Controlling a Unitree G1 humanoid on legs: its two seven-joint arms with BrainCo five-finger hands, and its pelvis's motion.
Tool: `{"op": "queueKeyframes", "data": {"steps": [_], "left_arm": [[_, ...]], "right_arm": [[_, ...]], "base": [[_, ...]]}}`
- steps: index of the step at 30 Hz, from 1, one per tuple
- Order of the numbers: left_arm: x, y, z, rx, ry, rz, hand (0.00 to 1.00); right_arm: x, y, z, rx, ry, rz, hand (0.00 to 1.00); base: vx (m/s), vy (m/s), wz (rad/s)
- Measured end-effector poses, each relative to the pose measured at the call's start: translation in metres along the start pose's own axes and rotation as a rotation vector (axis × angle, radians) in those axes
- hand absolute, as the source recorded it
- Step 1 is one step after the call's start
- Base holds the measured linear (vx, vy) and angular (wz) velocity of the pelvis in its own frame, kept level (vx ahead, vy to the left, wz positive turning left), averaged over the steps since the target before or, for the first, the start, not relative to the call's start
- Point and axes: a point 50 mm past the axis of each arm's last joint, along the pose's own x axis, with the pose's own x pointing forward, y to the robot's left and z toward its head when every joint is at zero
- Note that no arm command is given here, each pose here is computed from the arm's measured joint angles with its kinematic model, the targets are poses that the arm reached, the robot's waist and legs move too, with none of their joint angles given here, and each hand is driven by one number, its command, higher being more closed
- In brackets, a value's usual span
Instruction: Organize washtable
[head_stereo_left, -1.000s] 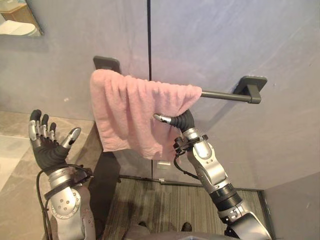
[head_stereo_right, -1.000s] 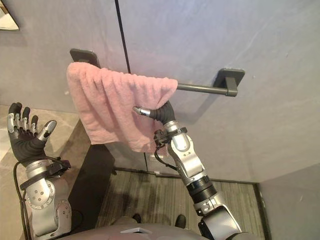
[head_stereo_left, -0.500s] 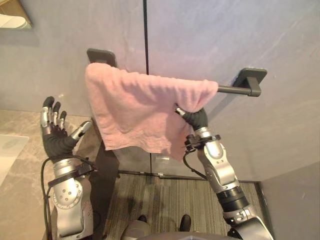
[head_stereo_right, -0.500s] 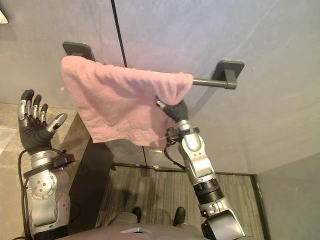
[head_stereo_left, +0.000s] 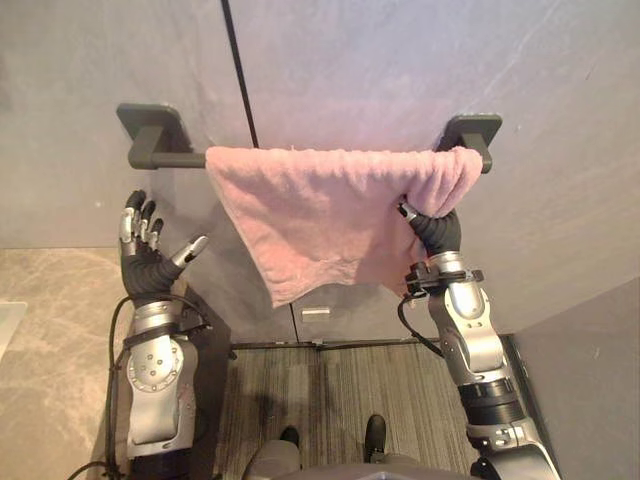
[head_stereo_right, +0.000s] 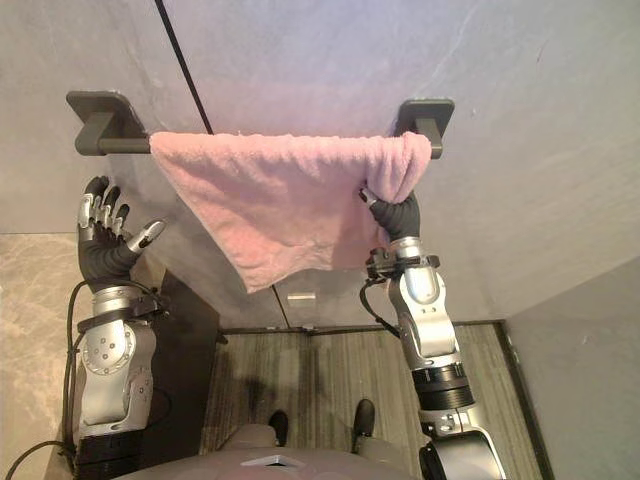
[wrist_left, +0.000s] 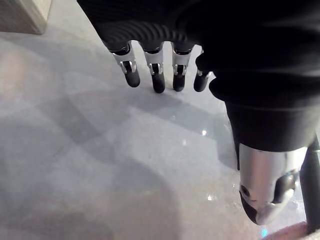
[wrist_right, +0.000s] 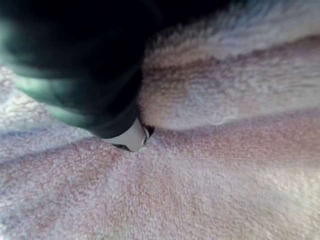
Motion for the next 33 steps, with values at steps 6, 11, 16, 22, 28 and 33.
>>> {"op": "queueKeyframes", "data": {"steps": [6,11,16,22,28,33], "left_arm": [[0.009,-0.015,-0.005,-0.07,0.009,-0.006,0.0],[0.007,-0.031,-0.008,-0.1,0.025,-0.061,0.0],[0.0,-0.047,-0.014,-0.118,0.06,-0.128,0.0],[-0.007,-0.062,-0.018,-0.136,0.09,-0.208,0.0],[-0.014,-0.071,-0.03,-0.134,0.142,-0.247,1.0],[-0.001,-0.084,-0.046,-0.074,0.21,-0.31,1.0]], "right_arm": [[0.0,0.016,-0.001,0.014,0.011,0.062,1.0],[0.001,0.026,-0.002,0.06,0.014,0.096,1.0],[-0.003,0.037,0.001,0.085,0.004,0.149,1.0],[-0.008,0.042,-0.002,0.145,0.019,0.144,1.0],[-0.011,0.045,-0.005,0.161,0.032,0.145,1.0],[-0.013,0.056,-0.006,0.169,0.043,0.185,1.0]], "base": [[-0.08,0.012,-0.03],[-0.06,0.011,-0.03],[-0.01,0.002,-0.01],[0.0,0.006,-0.03],[0.01,0.002,-0.01],[0.01,-0.003,-0.11]]}}
